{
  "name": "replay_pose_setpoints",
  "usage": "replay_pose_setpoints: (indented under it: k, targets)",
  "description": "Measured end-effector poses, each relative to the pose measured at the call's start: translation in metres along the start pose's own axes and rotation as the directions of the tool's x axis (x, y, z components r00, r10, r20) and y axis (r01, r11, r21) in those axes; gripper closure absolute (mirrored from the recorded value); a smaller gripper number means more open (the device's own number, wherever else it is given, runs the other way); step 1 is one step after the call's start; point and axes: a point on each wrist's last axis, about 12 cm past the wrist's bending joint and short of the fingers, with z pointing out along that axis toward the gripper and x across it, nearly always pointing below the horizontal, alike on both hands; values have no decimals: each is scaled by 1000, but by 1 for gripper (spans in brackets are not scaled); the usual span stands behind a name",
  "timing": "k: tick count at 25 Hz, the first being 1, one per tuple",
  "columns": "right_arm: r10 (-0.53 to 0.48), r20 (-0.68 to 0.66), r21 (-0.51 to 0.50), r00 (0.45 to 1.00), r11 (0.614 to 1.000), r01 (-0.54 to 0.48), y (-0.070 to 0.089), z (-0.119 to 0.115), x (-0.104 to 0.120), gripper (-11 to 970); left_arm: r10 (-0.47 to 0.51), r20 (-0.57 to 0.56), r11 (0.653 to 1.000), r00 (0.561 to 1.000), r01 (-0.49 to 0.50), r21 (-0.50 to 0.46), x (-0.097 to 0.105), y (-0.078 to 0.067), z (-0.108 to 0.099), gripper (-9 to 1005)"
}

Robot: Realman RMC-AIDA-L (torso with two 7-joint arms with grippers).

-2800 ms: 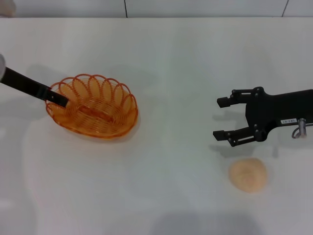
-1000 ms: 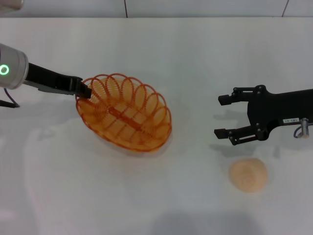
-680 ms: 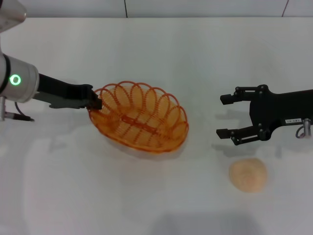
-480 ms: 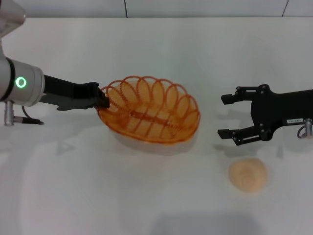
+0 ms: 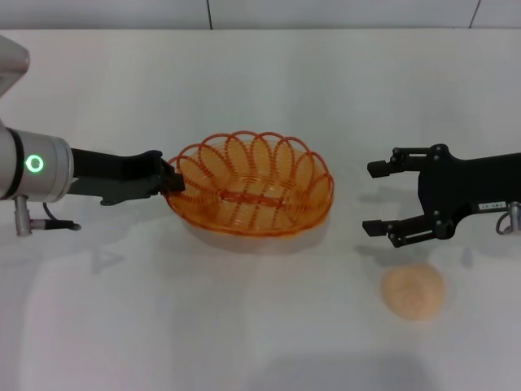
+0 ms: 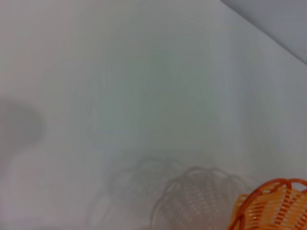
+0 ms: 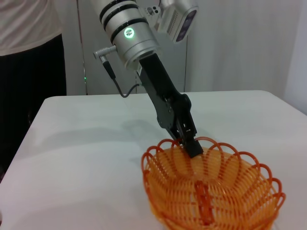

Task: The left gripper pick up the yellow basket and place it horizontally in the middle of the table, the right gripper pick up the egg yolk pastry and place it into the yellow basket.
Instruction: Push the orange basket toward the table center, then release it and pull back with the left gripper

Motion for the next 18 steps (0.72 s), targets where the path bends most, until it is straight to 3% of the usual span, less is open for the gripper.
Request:
replay_pose_setpoints:
  k: [12,18]
  targets:
    - [-1,8,7,1000,1000,1,-1,1,-1,118,-20,-13,1000,1000,20,-5,2,5,4,909]
    - [-1,8,8,1000,1000,1,0,1,-1,118,-22,-4,1000,1000,22,5,-1,5,2,850]
